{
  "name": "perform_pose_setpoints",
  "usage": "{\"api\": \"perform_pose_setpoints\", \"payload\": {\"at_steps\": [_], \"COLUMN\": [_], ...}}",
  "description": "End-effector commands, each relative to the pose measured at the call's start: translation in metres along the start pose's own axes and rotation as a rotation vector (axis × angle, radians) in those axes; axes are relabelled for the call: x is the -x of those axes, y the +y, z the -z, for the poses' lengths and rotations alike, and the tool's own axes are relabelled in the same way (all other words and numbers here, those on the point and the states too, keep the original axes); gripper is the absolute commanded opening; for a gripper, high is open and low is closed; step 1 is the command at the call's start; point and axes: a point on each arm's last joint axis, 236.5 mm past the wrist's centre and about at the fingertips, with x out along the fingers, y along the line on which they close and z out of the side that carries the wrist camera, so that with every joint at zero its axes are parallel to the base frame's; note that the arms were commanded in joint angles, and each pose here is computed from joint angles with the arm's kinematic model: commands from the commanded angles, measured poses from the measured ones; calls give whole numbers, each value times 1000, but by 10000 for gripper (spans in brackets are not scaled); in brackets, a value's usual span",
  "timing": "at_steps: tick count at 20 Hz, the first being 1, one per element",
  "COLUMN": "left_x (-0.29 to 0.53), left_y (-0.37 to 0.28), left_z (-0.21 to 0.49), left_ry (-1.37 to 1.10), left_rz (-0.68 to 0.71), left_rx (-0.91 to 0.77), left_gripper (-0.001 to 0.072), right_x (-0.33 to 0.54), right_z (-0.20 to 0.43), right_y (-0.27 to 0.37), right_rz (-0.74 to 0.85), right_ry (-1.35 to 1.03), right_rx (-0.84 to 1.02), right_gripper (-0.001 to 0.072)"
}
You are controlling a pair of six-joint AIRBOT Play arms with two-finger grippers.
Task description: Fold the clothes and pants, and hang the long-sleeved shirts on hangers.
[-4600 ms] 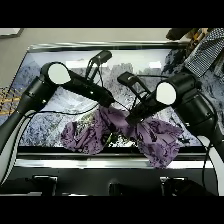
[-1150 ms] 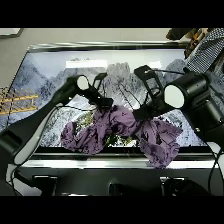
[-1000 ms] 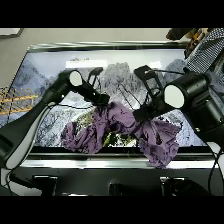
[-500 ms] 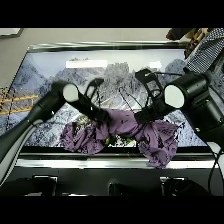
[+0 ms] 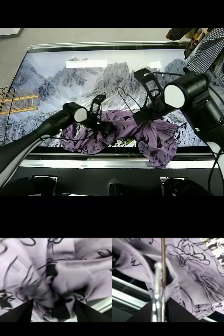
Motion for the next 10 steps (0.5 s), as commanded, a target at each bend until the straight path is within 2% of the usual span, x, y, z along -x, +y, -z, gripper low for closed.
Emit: {"api": "perform_pose_setpoints", "payload": {"at_steps": [1,3,5,7,10], "left_x": [41,69,81,70,34], "left_y": [12,26,25,15,12], "left_z": [-36,-71,-97,-104,-76], "left_ry": [-105,-188,-204,-112,144], "left_rz": [22,57,133,179,105], "left_rx": [127,323,409,444,404], "left_gripper": [571,571,569,567,564], "right_x": [0,0,0,0,0], "right_z": [-2,-2,-3,-5,-7], "right_y": [1,1,1,1,1], "right_rz": [-2,-2,-2,-3,-2], "right_ry": [-7,-7,-11,-21,-29], "right_rx": [2,2,2,2,2], "right_gripper": [47,47,47,47,48]}}
